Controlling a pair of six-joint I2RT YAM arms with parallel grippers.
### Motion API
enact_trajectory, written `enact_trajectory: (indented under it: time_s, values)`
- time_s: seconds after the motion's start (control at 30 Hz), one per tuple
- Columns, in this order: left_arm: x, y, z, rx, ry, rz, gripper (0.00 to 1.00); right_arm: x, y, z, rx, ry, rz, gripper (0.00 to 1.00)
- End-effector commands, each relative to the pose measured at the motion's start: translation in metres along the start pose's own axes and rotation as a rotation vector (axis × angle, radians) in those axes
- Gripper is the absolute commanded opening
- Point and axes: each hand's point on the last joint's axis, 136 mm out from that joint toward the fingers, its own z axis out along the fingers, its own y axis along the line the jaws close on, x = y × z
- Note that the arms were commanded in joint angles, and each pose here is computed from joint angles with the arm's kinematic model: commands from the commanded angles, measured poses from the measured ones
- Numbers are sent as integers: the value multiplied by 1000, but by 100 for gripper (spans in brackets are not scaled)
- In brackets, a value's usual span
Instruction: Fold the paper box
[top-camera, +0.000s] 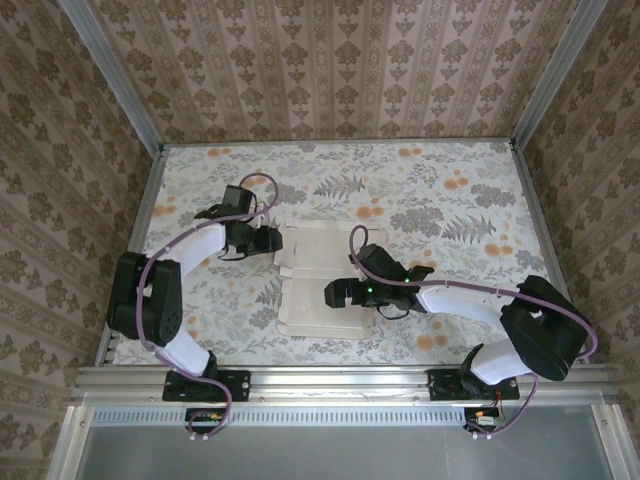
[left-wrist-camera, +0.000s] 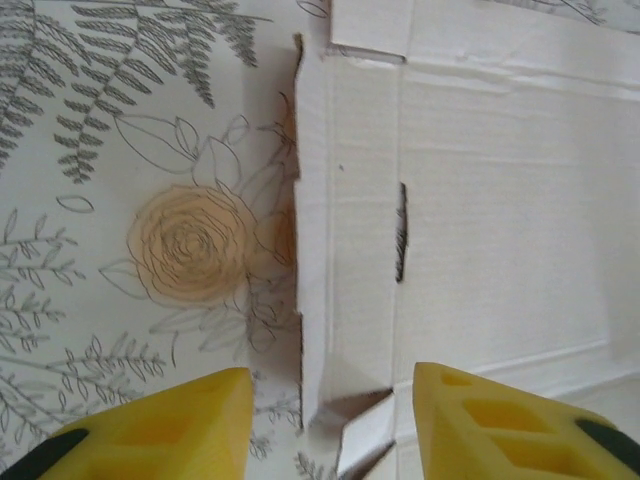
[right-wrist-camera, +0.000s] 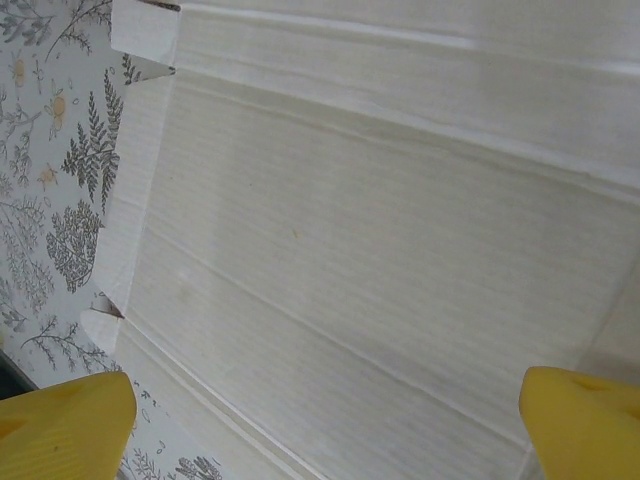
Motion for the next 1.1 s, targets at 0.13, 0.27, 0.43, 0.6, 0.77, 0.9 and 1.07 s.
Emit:
enact_trajectory:
  time_s: [0.13,0.27,0.43,0.6,0.77,0.9,1.07]
  values:
    - [45,-14,-3,27,101,-8,50,7,14,10,-40,37,-39,100]
    - [57,-25,5,15,140,23,52,11,10,14,-24,49,-35,100]
    - [66,-27,20,-16,171,38,55,18,3,16,0,59,-26,100]
    - [69,-23,28,-79,180,65,56,22,-2,15,17,64,-25,100]
    - [69,-19,31,-147,185,104,59,24,-5,17,23,68,-22,100]
    - [69,-12,29,-221,181,136,60,24,-5,18,24,68,-21,100]
    - [69,-8,29,-245,181,141,61,25,-7,20,29,70,-19,100]
